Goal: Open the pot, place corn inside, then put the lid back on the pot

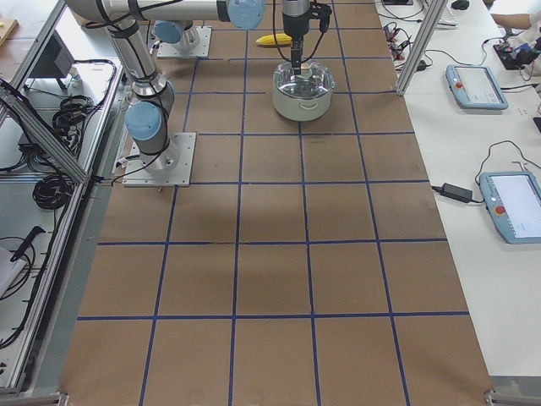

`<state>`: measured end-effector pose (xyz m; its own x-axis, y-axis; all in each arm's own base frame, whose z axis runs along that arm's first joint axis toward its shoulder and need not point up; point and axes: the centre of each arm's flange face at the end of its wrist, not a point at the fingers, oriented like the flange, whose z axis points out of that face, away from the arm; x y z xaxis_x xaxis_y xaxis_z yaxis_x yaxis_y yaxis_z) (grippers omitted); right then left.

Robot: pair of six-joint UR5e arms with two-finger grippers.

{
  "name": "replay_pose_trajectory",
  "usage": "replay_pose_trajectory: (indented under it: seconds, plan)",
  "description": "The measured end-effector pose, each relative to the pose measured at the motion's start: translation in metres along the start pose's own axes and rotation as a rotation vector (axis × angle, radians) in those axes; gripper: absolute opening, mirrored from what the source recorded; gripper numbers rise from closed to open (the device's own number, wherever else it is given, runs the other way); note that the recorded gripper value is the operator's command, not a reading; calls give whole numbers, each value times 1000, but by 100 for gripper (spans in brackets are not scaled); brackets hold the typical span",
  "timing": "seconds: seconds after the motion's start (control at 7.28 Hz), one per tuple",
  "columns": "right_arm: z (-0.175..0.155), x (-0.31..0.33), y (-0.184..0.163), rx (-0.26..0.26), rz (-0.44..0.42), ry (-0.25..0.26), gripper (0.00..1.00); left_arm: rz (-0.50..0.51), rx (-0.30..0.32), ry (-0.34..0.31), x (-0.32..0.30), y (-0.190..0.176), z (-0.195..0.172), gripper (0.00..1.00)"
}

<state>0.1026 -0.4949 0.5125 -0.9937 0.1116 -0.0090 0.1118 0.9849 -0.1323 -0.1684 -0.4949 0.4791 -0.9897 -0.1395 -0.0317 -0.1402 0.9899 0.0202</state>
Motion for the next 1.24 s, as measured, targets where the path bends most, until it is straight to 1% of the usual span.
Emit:
replay_pose_trajectory:
  seconds: [0.27,0.55,0.82,0.96,1.24]
  plan:
    - [-1,0,1,-4,-1,-2,100,3,0,0,0,1,1,100]
    - [5,-1,5,-27,0,-5,100,24,-3,-2,-2,0,3,100]
    - [9,0,6,-37,-9,1,100,33,-12,-3,-12,-6,8,100]
    - [10,-2,6,-39,-16,0,100,35,-14,-2,-22,-11,9,100]
    - [18,-23,12,-68,-68,-5,100,96,-19,4,-69,-29,11,100]
